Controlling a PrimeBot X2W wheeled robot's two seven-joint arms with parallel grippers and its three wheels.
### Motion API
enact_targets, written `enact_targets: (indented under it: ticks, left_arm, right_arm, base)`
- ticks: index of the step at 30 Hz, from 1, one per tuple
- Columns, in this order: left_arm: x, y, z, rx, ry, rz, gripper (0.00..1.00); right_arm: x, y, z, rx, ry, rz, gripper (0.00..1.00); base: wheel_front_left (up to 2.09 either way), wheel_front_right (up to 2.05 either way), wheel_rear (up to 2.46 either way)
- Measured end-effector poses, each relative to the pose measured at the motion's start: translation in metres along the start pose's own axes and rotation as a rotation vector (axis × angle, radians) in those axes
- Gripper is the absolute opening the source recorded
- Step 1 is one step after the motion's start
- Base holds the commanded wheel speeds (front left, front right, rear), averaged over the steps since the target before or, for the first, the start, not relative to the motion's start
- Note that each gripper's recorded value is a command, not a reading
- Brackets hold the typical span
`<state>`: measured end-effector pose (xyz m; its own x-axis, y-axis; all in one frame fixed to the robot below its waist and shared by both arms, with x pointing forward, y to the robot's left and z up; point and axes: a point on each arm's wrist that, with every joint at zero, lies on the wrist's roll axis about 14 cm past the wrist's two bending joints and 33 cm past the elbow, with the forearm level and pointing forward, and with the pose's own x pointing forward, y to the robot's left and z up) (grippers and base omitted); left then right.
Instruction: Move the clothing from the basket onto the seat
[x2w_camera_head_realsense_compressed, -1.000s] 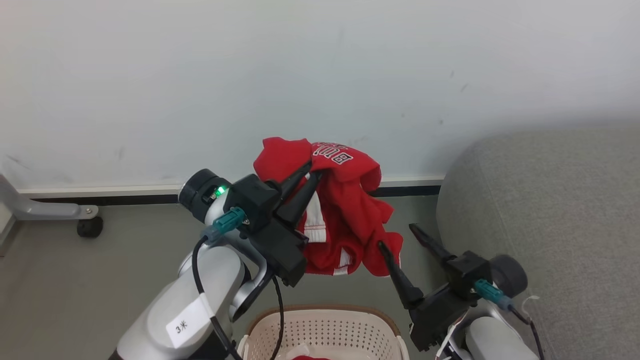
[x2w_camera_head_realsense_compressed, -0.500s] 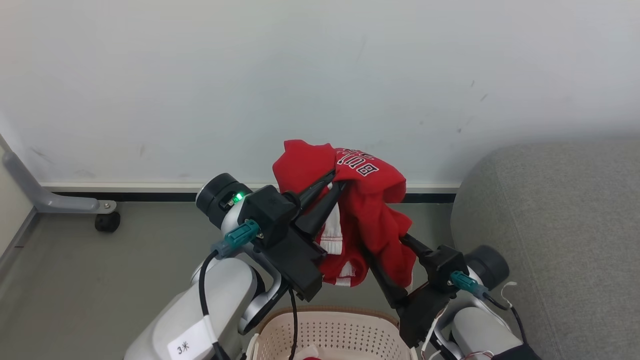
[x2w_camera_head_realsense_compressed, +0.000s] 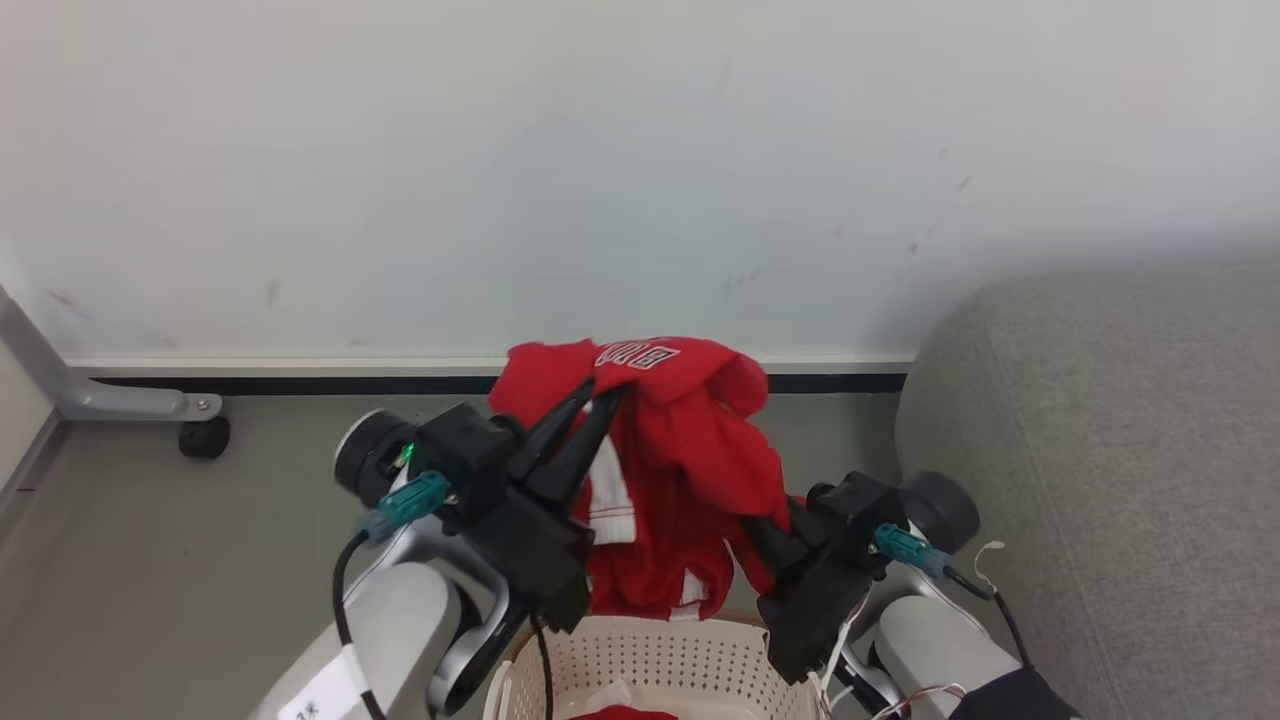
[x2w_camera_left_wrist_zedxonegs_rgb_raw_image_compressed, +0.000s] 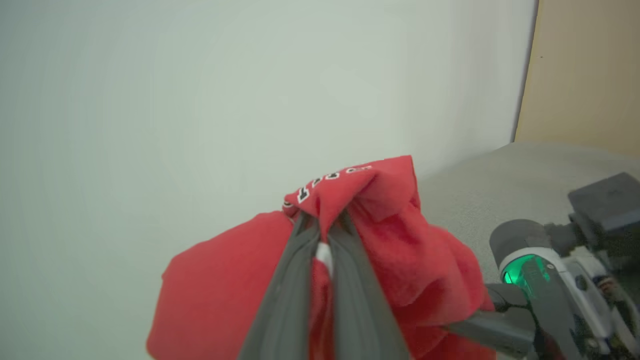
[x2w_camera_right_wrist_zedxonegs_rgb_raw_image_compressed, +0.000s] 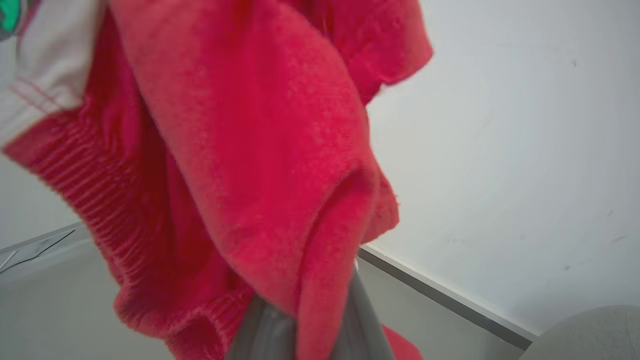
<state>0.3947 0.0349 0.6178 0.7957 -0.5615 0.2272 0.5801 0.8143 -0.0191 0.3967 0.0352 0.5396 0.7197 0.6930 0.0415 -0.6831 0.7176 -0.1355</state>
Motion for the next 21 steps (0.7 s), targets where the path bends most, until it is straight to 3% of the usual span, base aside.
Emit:
enact_targets:
  ticks: [1,2,3,4,13,21]
  left_arm:
    - [-0.002,0.003,-0.006,-0.01,0.014,0.012,0.36]
    - [-0.003,0.005,-0.011,-0.026,0.025,0.025,0.46]
    - [-0.005,0.008,-0.015,-0.046,0.031,0.04,0.84]
    - [-0.005,0.01,-0.02,-0.061,0.038,0.051,1.0]
    - [-0.009,0.014,-0.054,-0.118,0.099,0.094,1.0]
    - [-0.012,-0.003,-0.081,-0.157,0.152,0.059,1.0]
  right_arm:
    - [0.0,-0.002,0.002,0.0,-0.006,-0.003,0.0]
    - [0.0,-0.005,0.005,-0.001,-0.013,-0.007,0.0]
    - [0.0,-0.008,0.007,-0.004,-0.019,-0.013,0.0]
    - [0.0,-0.012,0.009,-0.005,-0.024,-0.02,0.0]
    - [-0.011,-0.058,0.022,-0.015,-0.06,-0.116,0.0]
    - [-0.034,-0.099,0.022,-0.045,-0.053,-0.213,0.0]
  base:
    - [0.0,0.0,0.0]
    - [0.0,0.0,0.0]
    - [0.0,0.0,0.0]
    - [0.0,0.0,0.0]
    - [0.0,0.0,0.0]
    - [0.0,0.0,0.0]
